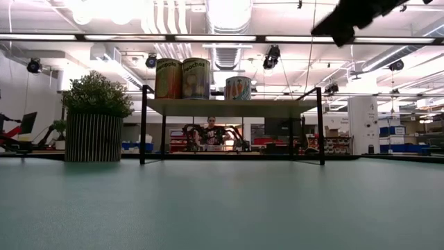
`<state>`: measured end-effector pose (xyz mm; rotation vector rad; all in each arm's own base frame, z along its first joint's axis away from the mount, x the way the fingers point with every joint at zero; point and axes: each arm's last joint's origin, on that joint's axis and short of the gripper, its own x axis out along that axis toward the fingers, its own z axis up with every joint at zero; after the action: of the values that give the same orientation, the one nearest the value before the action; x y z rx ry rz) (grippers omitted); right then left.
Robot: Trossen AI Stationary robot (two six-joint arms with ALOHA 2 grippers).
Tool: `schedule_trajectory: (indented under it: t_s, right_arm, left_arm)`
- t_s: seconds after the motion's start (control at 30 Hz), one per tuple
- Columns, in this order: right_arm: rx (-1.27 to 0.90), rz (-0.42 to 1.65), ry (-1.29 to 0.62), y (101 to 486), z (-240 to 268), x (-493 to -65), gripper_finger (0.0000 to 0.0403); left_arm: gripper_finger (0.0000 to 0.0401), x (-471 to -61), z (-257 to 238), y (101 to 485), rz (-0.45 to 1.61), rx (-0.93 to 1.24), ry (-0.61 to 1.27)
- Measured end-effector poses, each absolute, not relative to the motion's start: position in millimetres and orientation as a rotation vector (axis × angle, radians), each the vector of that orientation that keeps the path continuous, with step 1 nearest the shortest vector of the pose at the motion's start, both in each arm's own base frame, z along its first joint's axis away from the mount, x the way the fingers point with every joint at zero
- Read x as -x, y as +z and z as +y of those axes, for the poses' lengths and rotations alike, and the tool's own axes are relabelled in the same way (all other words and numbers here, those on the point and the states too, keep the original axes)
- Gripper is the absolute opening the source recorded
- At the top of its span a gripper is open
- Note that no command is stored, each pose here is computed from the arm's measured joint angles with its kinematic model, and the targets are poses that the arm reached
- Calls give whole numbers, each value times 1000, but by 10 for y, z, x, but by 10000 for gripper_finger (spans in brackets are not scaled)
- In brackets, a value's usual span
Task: Pick and place cans onto a shelf
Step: Put the big canned mixed fruit on the shelf
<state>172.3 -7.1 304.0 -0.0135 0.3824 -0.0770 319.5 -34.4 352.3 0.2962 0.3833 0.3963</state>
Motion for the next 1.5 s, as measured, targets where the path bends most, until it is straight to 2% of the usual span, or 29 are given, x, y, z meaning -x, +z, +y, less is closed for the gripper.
schedule_trajectory:
  t_s: [0.13,0.27,0.43,0.53,0.8,0.9,1.07,1.33,1.5]
  right_arm:
    - [-155,577,-73,2891,26,-1775,9]
    - [-330,886,-127,2826,182,-1796,9]
    - [-542,1360,-352,2748,377,-1680,9]
    - [-642,1552,-443,2737,532,-1629,9]
    - [-756,1592,-492,2682,811,-1585,9]
    - [-819,1591,-495,2694,886,-1560,21]
    - [-918,1610,-536,2698,983,-1533,85]
    - [-901,1644,-609,2620,1118,-1530,254]
    - [-865,1668,-632,2551,1175,-1565,334]
  left_arm:
    - [0,-2939,-322,3541,310,-270,400]
    - [0,-2748,-290,3517,274,-255,404]
    - [0,-2639,-272,3440,269,-218,408]
    - [0,-2630,-271,3410,276,-216,408]
    - [0,-2640,-272,3402,284,-254,402]
    - [0,-2638,-271,3418,278,-281,399]
    - [0,-2633,-270,3445,257,-282,401]
    - [0,-2630,-270,3430,272,-287,399]
    - [0,-2631,-270,3430,272,-285,400]
